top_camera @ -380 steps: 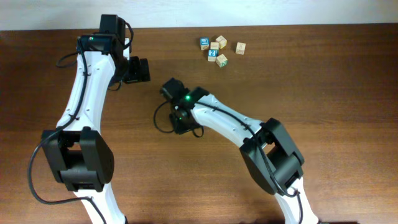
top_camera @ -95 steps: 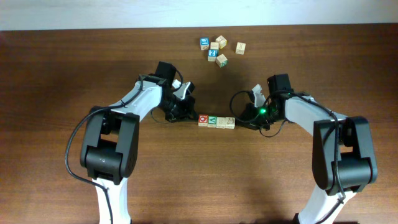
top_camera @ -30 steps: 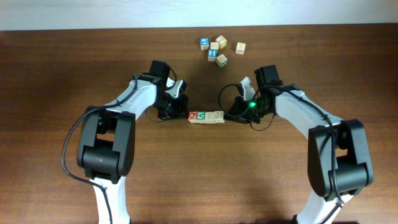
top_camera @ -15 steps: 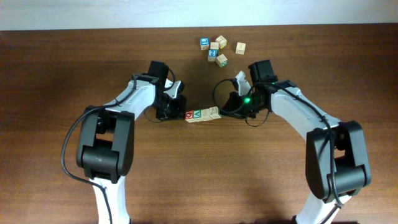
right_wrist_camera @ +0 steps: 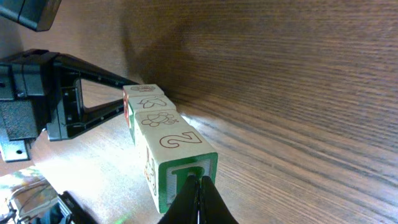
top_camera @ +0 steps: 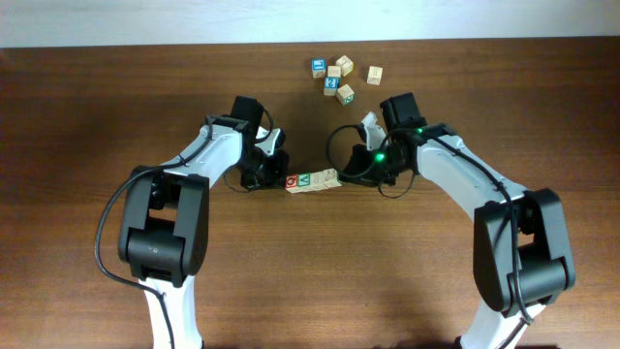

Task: Rotate 4 blocks
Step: 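Squeeze the block row between left and right grippers from both ends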

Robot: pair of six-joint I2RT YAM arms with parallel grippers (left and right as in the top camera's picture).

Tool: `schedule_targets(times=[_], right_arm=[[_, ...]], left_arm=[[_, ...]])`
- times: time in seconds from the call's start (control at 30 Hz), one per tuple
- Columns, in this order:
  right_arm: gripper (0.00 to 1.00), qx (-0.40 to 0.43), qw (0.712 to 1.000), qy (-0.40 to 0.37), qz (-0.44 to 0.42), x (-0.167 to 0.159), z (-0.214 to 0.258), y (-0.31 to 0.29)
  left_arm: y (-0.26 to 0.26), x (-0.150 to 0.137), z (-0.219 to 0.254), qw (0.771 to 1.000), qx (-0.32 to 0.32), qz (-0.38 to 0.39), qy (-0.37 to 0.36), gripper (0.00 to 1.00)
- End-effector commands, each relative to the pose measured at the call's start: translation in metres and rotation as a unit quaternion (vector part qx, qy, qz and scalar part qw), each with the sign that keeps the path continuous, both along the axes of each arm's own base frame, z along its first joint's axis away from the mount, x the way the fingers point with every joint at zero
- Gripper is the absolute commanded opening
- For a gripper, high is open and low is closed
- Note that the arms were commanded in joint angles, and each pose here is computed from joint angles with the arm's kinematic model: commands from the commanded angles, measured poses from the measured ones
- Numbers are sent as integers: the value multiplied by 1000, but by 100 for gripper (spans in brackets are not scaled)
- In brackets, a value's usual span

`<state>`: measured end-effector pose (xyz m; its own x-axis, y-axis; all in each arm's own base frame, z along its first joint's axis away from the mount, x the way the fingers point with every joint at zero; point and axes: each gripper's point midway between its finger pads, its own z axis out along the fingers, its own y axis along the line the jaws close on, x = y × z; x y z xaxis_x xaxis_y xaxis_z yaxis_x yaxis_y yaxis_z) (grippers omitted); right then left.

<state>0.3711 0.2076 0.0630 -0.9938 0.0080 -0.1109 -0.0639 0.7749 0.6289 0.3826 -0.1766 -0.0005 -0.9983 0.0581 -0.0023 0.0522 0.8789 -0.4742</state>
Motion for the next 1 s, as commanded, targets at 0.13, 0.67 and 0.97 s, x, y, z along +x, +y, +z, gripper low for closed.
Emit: schedule_targets(times=[0.13, 0.67, 0.97], right_arm=[[4, -1, 999, -19, 40, -8, 22, 34], [4, -99, 994, 34, -9, -10, -27, 5], [4, -135, 988, 65, -30, -10, -61, -4]], left_arm=[[-22, -4, 15, 1000, -24, -16, -7, 0], [-23, -5, 15, 1000, -23, -17, -6, 0], [-27, -6, 15, 999, -24, -22, -7, 0]])
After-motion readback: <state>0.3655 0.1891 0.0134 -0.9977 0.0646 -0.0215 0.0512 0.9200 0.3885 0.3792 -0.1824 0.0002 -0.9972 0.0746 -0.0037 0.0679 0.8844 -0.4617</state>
